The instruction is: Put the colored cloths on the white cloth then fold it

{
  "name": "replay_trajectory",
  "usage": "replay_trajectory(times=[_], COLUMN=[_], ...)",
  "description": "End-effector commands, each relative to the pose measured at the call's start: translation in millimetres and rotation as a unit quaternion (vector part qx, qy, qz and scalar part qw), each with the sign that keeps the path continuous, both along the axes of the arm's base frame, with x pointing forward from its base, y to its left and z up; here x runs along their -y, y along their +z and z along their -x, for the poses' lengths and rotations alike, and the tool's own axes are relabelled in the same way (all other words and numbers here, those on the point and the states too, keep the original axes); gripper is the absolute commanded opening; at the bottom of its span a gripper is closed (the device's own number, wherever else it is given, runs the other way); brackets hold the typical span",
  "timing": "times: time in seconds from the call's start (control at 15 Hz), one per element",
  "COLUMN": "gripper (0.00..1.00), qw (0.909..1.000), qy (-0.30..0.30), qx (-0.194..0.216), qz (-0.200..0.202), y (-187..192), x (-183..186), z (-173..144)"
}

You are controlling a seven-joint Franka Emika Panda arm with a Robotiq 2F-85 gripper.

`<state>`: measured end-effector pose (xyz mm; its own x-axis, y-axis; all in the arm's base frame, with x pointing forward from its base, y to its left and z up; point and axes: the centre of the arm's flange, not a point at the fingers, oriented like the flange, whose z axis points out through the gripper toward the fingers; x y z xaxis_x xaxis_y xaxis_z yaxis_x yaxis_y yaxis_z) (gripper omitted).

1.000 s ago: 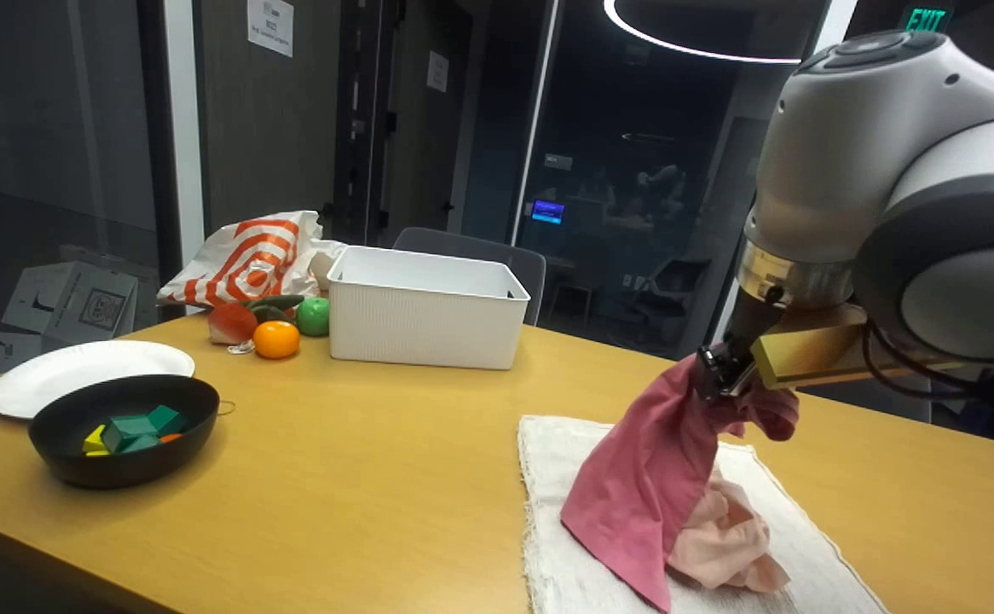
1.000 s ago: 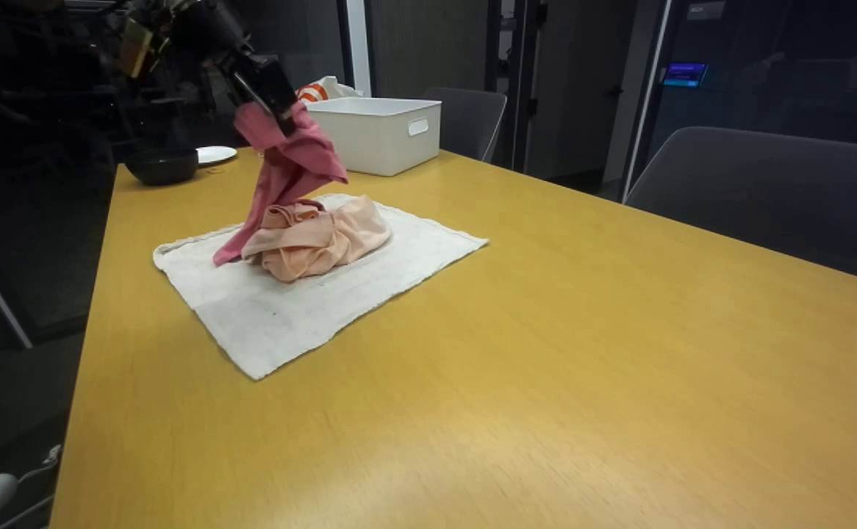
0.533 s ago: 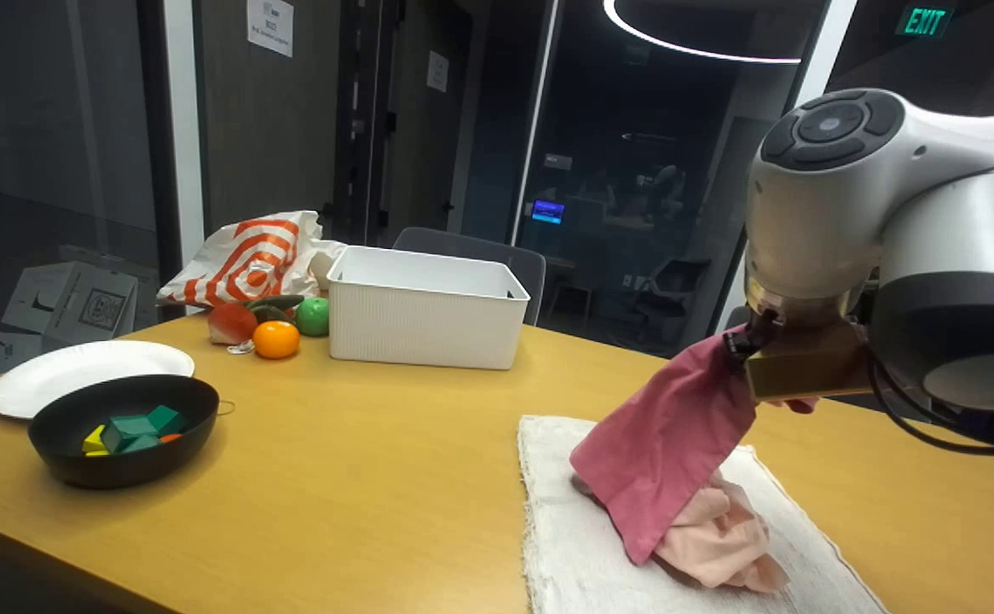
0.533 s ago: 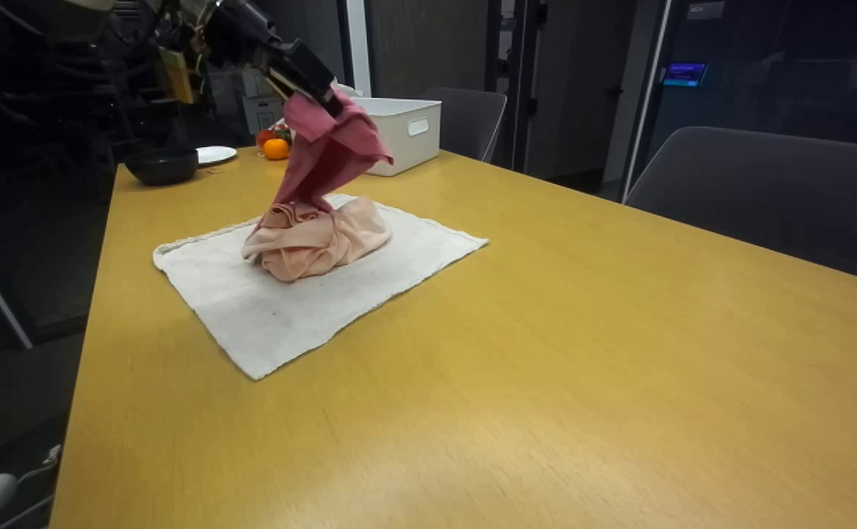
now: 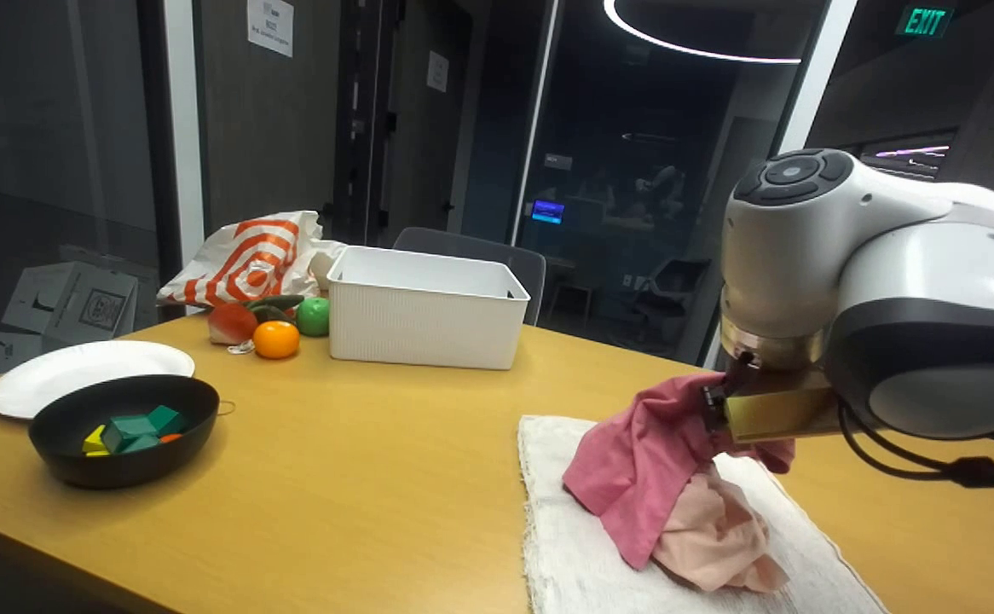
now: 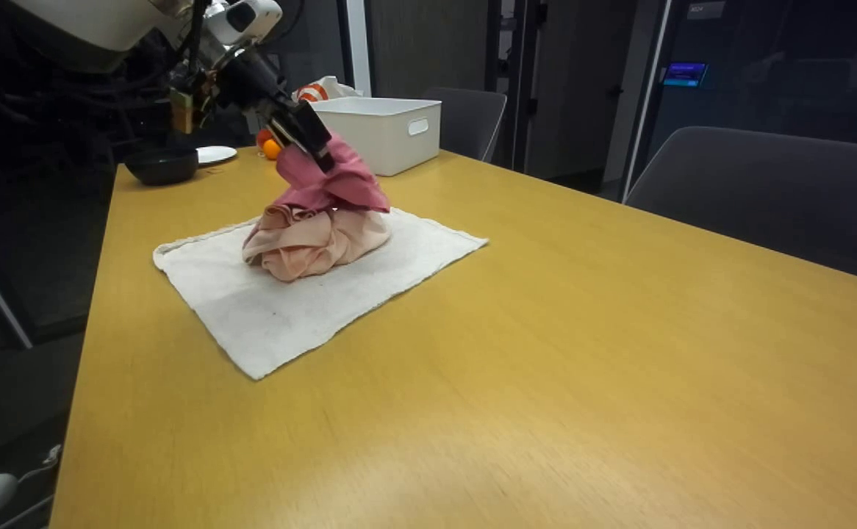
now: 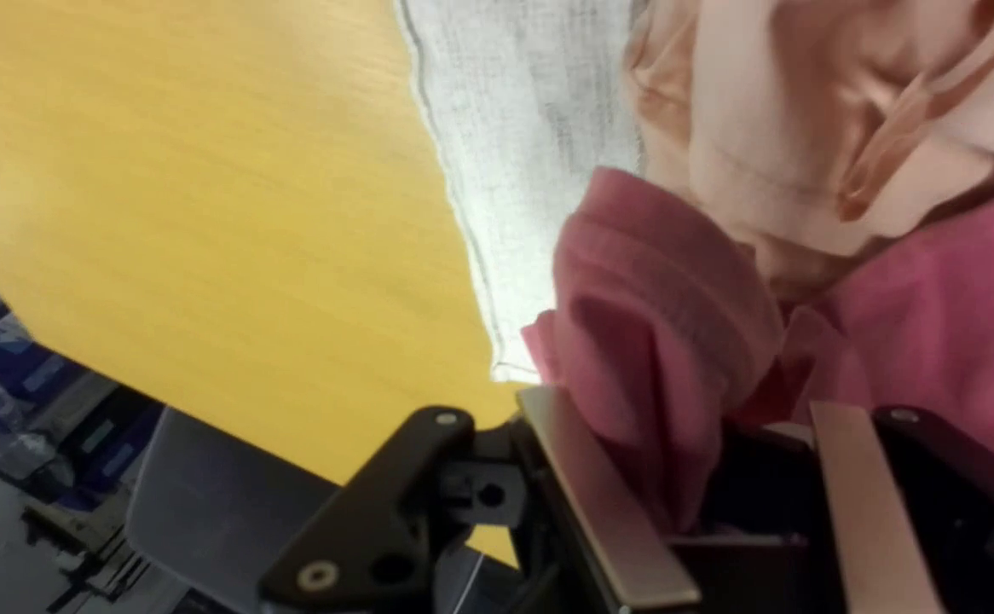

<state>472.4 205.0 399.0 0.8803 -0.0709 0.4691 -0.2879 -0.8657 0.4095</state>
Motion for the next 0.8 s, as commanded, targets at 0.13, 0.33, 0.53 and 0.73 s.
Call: replay_trajectory(times=[0.13,0.33,0.53,0.73], gripper=[0.01,0.02,0.02,0.02], qw=[0.988,0.9831,0.983,0.9789], qy=[0.026,0.025,0.031,0.017], qx=[-0.097,-0.116,-0.118,-0.147], qz=[-0.117,-0.139,-0.137,-0.141], y=[8,-4,-23,-50], x=[-12,-13,-15,-17], z=[-15,-25,-36,-49])
